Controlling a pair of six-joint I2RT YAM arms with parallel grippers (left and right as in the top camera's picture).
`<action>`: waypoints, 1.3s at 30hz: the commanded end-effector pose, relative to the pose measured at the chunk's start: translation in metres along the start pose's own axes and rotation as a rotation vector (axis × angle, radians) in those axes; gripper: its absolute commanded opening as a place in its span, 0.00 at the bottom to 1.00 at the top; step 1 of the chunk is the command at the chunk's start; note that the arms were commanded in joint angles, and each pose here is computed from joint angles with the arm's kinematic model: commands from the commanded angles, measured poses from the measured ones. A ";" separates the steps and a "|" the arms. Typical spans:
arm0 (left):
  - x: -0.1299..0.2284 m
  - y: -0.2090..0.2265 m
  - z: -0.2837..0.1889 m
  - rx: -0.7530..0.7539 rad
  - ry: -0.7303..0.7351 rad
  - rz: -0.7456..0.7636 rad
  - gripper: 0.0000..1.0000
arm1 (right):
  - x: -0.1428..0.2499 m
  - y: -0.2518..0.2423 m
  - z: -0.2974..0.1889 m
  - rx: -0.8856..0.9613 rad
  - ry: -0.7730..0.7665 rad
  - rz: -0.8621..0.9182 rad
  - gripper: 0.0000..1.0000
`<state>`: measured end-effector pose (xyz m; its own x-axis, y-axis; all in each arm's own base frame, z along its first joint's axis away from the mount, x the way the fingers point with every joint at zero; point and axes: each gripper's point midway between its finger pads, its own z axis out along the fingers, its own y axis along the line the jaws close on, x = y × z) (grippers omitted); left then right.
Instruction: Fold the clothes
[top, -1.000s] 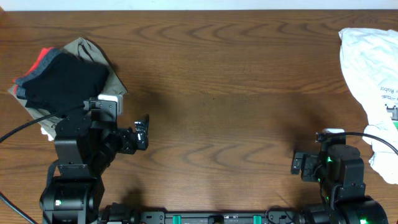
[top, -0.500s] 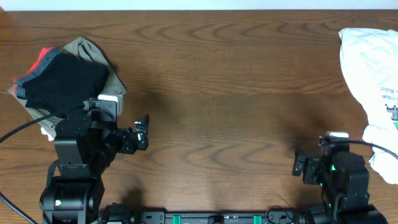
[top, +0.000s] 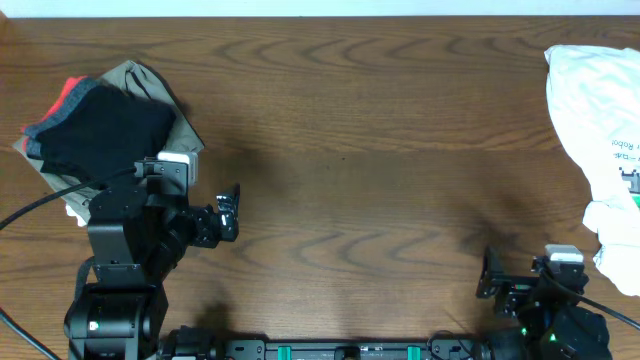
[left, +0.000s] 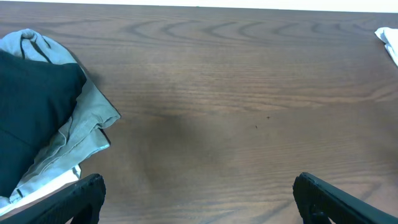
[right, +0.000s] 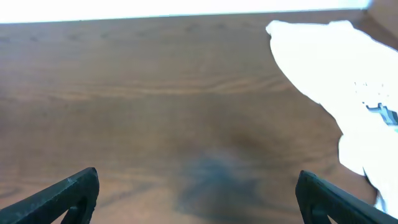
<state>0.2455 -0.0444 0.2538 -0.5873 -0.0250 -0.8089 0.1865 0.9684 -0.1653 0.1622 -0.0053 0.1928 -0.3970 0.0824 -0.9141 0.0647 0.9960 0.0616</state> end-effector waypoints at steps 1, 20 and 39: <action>0.002 -0.001 0.001 0.004 0.006 0.017 0.98 | 0.005 -0.003 0.016 0.024 -0.016 -0.013 0.99; 0.002 -0.001 0.001 0.004 0.006 0.017 0.98 | 0.001 0.028 0.089 -0.101 -0.341 -0.148 0.99; 0.002 -0.001 0.001 0.004 0.006 0.017 0.98 | 0.003 0.038 0.088 -0.162 -0.335 -0.124 0.99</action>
<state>0.2454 -0.0445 0.2537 -0.5876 -0.0246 -0.8088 0.1870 0.9684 -0.1653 0.2445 0.0301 0.1587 -0.0702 -0.0178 -0.9974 -0.1198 0.9928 -0.0093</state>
